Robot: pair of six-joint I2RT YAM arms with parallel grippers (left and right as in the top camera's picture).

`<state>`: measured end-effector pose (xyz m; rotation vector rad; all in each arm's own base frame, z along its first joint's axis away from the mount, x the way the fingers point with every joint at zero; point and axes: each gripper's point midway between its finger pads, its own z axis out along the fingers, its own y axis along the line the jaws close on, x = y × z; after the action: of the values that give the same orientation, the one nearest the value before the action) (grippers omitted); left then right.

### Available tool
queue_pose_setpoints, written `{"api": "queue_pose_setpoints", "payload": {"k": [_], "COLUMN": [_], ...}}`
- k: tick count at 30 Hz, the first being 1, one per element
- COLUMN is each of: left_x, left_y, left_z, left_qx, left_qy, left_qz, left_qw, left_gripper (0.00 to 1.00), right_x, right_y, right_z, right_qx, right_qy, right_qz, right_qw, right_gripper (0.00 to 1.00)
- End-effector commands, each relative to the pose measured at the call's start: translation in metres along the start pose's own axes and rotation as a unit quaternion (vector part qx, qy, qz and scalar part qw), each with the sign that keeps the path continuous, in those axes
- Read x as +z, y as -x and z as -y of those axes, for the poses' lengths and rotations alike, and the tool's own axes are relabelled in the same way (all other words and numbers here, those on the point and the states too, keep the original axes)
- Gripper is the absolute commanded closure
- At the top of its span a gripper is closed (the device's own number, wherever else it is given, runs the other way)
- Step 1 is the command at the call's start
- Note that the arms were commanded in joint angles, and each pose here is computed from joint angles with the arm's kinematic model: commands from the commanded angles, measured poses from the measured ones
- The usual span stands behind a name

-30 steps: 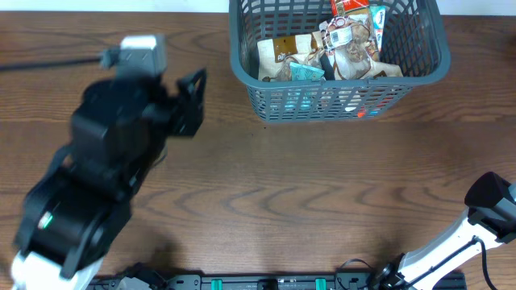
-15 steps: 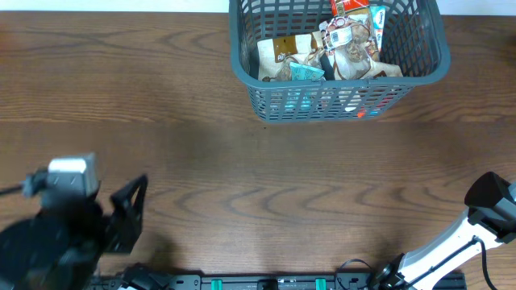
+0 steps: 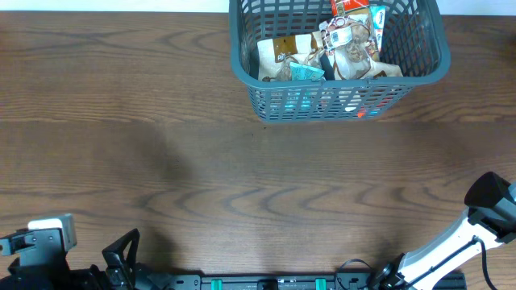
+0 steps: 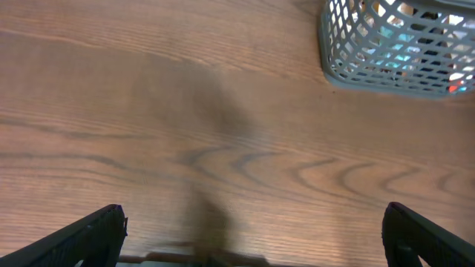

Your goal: Pack container

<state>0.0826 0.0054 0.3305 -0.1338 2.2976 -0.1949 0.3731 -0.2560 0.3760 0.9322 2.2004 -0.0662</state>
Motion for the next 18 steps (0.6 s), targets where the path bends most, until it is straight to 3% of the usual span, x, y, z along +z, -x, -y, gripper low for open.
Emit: {"api": "queue_pose_setpoints", "payload": {"k": [1, 18], "left_x": [-0.002, -0.0011], "left_y": [-0.0158, -0.0089], "left_z": [-0.0095, -0.0133], "left_qx": [-0.025, -0.028], "left_qy": [0.019, 0.033], "left_qz": [-0.029, -0.013], "left_qw": [0.999, 0.999], "left_gripper": [0.01, 0.01], "right_x": [-0.0092, -0.0092], "right_y": [0.0022, 0.0022], "right_z": [-0.001, -0.0012], "right_qx": [0.003, 0.003], "right_qy": [0.003, 0.003], "right_qz": [0.01, 0.01], "right_qw": [1.0, 1.0], "right_gripper": [0.01, 0.01]}}
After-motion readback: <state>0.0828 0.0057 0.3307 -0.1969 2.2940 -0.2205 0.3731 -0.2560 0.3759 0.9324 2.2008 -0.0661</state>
